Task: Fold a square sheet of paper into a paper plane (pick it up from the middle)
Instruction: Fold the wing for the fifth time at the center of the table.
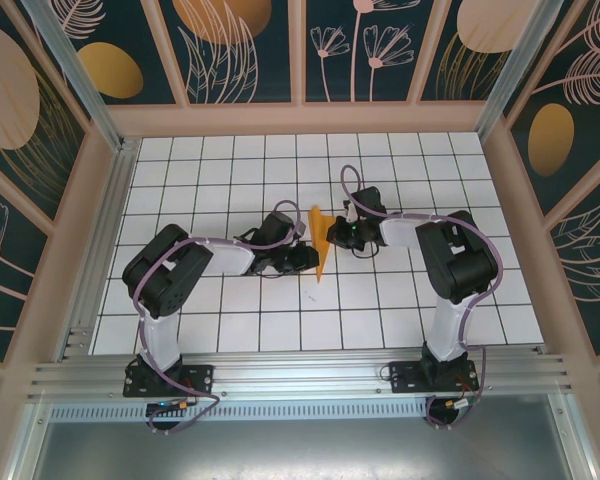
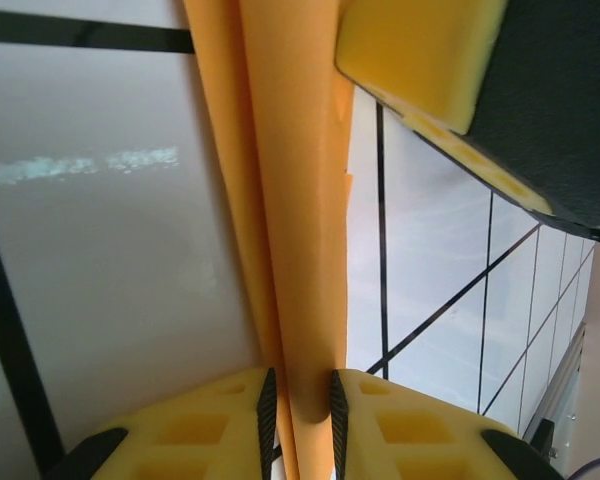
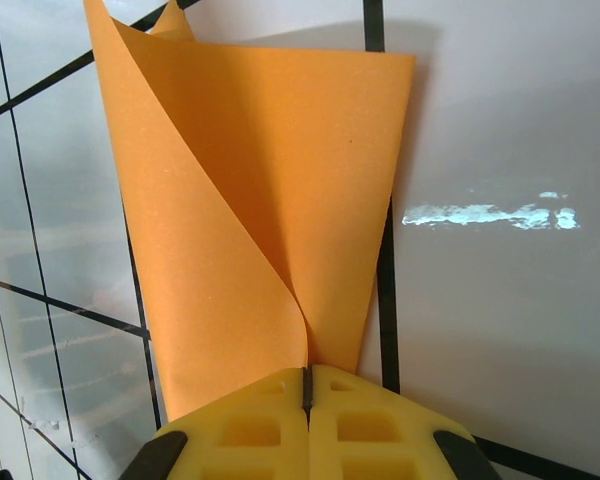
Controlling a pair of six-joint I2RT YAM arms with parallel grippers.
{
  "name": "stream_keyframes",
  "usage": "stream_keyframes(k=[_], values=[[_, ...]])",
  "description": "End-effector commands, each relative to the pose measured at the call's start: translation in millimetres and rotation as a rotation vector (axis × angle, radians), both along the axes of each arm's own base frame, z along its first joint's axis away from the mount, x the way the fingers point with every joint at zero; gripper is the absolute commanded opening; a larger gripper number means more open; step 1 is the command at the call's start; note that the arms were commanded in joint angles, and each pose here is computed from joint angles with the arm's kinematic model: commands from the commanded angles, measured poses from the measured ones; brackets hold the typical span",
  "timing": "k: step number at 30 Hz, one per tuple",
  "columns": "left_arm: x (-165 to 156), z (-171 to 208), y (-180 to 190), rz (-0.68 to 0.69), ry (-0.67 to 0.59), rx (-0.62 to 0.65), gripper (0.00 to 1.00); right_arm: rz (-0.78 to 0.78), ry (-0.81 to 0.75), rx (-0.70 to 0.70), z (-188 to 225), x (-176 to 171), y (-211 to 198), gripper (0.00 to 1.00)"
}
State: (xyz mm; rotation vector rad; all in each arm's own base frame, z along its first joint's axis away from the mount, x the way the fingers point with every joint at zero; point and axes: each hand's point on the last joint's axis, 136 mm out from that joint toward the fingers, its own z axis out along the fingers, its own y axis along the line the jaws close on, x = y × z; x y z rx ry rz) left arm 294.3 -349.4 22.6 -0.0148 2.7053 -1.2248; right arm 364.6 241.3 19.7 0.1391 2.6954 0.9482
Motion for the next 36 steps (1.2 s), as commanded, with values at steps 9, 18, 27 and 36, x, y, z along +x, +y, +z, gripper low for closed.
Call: stream_keyframes(k=[9, 18, 27, 36], values=[[-6, -14, 2, -0.031, 0.034, 0.045, 0.25, -0.007, 0.016, -0.054, -10, -3, -4, 0.00], [-8, -34, 12, -0.032, 0.054, 0.185, 0.22, -0.006, -0.017, -0.076, 1, 0, -6, 0.00], [-7, -47, 20, -0.008, 0.082, 0.262, 0.21, 0.014, -0.065, -0.072, 20, -1, -3, 0.00], [-11, -51, 18, -0.019, 0.091, 0.267, 0.21, -0.002, -0.052, -0.126, 12, -3, -13, 0.00]])
